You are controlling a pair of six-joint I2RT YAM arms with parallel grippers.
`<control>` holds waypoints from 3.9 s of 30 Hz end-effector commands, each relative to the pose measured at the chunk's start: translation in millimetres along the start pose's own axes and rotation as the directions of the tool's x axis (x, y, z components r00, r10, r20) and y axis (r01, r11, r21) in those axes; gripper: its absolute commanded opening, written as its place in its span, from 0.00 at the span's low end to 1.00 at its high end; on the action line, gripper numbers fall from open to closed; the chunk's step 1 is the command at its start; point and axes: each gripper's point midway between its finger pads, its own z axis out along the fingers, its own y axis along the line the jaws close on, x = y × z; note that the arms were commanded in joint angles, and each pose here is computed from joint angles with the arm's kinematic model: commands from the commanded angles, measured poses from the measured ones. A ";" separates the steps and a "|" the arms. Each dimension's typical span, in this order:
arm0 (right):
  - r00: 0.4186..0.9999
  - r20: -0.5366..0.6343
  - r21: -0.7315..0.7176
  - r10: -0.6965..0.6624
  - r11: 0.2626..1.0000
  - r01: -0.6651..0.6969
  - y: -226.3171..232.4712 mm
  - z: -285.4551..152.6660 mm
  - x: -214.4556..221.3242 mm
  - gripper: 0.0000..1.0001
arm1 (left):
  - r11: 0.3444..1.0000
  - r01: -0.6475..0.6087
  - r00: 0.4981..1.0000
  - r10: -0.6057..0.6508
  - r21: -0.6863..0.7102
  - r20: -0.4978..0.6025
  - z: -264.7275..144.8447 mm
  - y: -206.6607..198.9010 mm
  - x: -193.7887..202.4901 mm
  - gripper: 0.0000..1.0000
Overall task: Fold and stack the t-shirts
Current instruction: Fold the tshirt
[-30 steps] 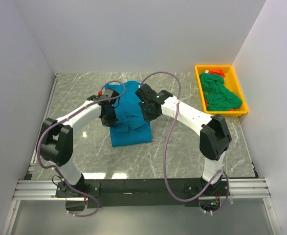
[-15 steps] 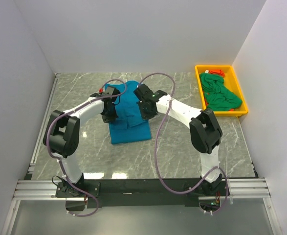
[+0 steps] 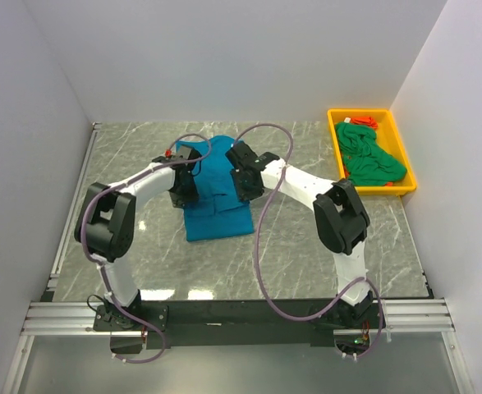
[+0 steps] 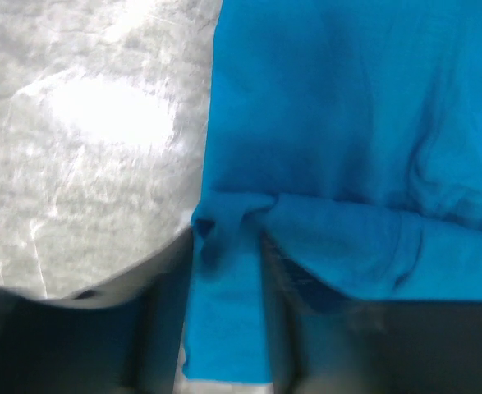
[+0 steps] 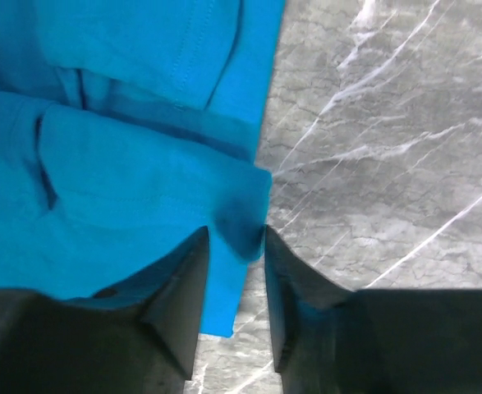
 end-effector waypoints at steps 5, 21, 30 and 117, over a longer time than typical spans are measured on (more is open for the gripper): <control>0.983 0.186 -0.080 0.002 0.997 0.013 11.3 -56.0 -28.1 0.42 | 0.984 0.090 0.985 -0.111 0.154 0.130 -76.8 -5.6 -21.9 0.65; 0.989 0.141 -0.337 0.053 0.941 -0.002 85.3 -30.3 -0.4 0.19 | 0.935 0.049 0.996 -0.071 0.352 0.050 -62.6 -45.9 60.6 0.15; 0.996 0.067 -0.363 0.051 0.932 -0.023 98.5 3.9 9.2 0.19 | 0.961 0.048 0.999 -0.045 0.273 -0.019 -25.5 -28.5 90.1 0.15; 0.976 0.156 -0.690 0.151 0.724 -0.002 88.8 -46.6 -5.6 0.25 | 0.901 0.202 0.953 -0.271 0.383 0.137 -86.6 8.8 7.7 0.31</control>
